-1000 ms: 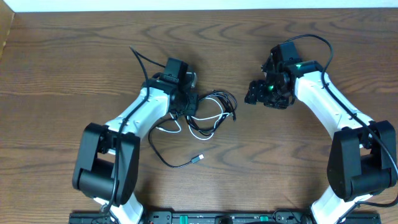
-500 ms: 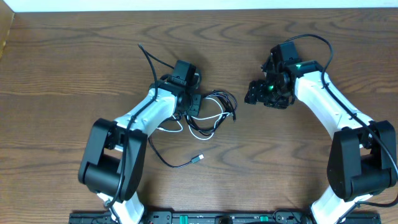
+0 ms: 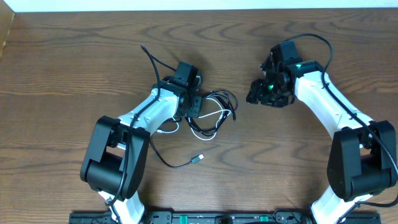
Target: Untangle cables
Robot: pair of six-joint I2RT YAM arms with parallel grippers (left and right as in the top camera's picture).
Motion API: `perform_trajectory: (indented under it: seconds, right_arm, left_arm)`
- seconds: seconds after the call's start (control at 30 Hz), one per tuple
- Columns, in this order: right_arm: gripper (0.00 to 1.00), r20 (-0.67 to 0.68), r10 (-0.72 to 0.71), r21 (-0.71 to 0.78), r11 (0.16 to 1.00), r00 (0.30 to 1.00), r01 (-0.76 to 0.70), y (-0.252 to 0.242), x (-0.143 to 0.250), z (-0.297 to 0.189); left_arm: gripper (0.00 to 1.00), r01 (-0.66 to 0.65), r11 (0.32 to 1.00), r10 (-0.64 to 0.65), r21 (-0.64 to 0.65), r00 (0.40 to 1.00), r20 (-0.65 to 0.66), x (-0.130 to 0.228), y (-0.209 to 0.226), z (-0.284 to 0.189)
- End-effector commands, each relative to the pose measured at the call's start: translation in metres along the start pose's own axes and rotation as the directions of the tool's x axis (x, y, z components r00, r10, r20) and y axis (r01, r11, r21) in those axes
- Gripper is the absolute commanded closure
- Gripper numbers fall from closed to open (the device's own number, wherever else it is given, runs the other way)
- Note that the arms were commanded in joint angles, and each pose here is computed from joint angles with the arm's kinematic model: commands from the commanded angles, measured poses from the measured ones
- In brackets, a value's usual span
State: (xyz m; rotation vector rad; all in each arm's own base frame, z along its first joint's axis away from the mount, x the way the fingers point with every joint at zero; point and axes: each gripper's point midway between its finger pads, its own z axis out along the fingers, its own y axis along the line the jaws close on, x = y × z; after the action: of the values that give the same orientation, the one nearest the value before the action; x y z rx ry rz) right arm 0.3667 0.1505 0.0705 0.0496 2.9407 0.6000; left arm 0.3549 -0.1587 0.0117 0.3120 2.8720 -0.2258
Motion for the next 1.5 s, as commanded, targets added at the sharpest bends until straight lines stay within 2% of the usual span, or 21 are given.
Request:
perform_trajectory:
  seconds: [0.0,0.23,0.33,0.53,0.77,0.97,1.13,1.37,1.47]
  right_arm:
    - [0.44,0.107,-0.163,-0.109,0.979,0.981,0.175,0.039,-0.021,-0.034]
    - [0.33,0.241,-0.464,-0.169,0.845,0.852,0.508,0.098,-0.009,-0.075]
    - [0.32,0.253,-0.533,-0.186,0.792,0.808,0.581,0.116,0.003,-0.077]
    - [0.31,0.241,-0.607,-0.195,0.734,0.757,0.650,0.134,0.017,-0.066]
    - [0.31,0.179,-0.614,-0.213,0.739,0.769,0.639,0.131,0.022,-0.040]
    - [0.32,0.143,-0.609,-0.232,0.746,0.780,0.624,0.127,0.023,-0.021]
    - [0.32,0.157,-0.613,-0.276,0.725,0.774,0.631,0.134,0.024,-0.019]
    - [0.34,0.149,-0.611,-0.271,0.731,0.777,0.626,0.131,0.024,-0.019]
    - [0.36,0.129,-0.611,-0.218,0.751,0.781,0.623,0.121,0.022,-0.014]
  left_arm:
    - [0.93,0.019,0.998,-0.025,0.063,0.995,0.094,-0.019,-0.016,-0.040]
    - [0.93,0.077,0.985,-0.121,0.156,0.948,0.294,-0.037,-0.030,-0.135]
    - [0.93,0.070,0.981,-0.131,0.179,0.924,0.359,-0.040,-0.033,-0.164]
    - [0.92,0.071,0.973,-0.156,0.222,0.906,0.393,-0.034,-0.038,-0.191]
    - [0.92,0.078,0.925,-0.246,0.372,0.869,0.430,-0.040,-0.045,-0.231]
    - [0.93,-0.060,0.862,-0.247,0.503,0.817,0.522,-0.051,-0.063,-0.282]
    - [0.93,-0.130,0.851,-0.241,0.508,0.764,0.599,-0.055,-0.068,-0.309]
    - [0.93,-0.120,0.851,-0.245,0.512,0.772,0.587,-0.052,-0.067,-0.308]
    - [0.93,-0.108,0.846,-0.259,0.523,0.774,0.578,-0.052,-0.068,-0.308]
